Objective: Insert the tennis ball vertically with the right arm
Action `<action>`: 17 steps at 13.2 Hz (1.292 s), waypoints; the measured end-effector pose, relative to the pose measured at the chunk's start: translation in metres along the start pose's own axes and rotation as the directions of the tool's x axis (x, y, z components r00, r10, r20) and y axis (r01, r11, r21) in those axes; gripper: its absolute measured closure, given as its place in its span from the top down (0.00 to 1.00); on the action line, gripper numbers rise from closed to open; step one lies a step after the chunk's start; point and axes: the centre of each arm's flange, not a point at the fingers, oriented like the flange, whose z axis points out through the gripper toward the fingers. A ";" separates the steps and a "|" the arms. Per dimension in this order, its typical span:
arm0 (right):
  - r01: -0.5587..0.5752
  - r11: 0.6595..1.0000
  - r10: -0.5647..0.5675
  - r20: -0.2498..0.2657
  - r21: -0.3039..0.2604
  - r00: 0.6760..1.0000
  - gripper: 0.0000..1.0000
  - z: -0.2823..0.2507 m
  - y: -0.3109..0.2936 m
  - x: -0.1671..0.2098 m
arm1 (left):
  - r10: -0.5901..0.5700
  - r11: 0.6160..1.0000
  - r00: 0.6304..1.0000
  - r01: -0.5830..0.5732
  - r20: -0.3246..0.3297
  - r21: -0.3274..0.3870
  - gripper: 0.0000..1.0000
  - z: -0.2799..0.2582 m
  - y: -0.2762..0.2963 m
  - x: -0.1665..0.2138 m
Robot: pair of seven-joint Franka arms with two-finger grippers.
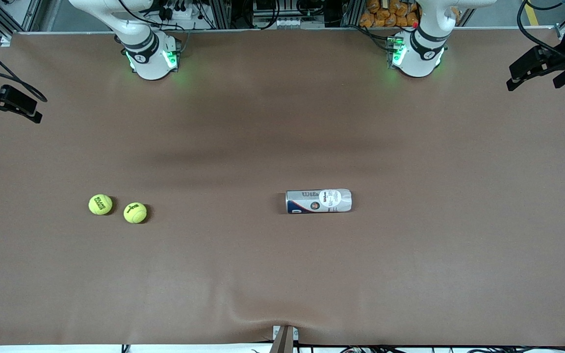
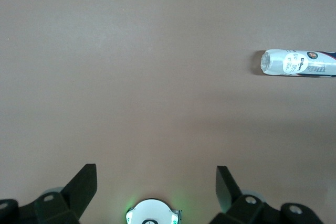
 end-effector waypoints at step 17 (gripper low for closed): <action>0.000 1.000 0.000 0.005 0.000 1.000 1.00 0.000 0.000 -0.001 | -0.020 1.000 0.999 0.020 0.027 0.004 1.00 0.010 -0.009 0.011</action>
